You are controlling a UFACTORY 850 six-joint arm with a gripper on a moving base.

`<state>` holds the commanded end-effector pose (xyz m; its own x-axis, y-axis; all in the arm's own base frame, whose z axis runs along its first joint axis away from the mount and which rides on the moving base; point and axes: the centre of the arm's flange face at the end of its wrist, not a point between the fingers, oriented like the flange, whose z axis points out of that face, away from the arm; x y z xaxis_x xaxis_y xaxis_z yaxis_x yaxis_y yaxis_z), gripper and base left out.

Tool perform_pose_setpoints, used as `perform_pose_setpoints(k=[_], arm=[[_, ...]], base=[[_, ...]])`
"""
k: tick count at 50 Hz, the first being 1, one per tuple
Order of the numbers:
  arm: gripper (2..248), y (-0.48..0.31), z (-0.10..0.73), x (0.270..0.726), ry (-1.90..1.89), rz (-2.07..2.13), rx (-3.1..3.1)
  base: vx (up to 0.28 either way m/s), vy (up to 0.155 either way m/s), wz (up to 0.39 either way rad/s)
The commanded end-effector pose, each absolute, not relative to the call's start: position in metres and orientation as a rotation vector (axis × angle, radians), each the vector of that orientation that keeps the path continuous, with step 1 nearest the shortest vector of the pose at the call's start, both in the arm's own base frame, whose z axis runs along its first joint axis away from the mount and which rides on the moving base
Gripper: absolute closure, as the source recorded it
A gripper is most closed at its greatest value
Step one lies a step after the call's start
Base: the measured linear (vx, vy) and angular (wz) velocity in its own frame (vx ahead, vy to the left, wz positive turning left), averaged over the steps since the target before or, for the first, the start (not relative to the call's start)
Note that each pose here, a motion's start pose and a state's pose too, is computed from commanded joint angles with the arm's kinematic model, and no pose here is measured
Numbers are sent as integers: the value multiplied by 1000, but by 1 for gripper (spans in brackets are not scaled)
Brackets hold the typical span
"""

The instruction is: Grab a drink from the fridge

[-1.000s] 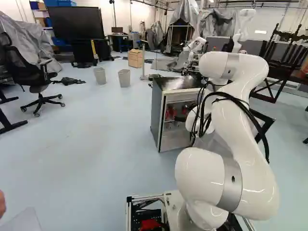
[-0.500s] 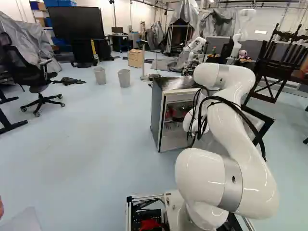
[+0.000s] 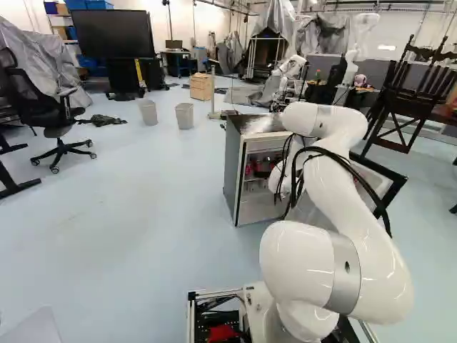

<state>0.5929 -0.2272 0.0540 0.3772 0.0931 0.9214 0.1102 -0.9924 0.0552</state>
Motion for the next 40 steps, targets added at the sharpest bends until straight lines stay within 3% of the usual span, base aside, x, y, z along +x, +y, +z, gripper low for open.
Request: perform_pose_setpoints(k=[40], arm=[[3,-224,34,643,-271,-1747,-2600]], base=[[0,0,0]])
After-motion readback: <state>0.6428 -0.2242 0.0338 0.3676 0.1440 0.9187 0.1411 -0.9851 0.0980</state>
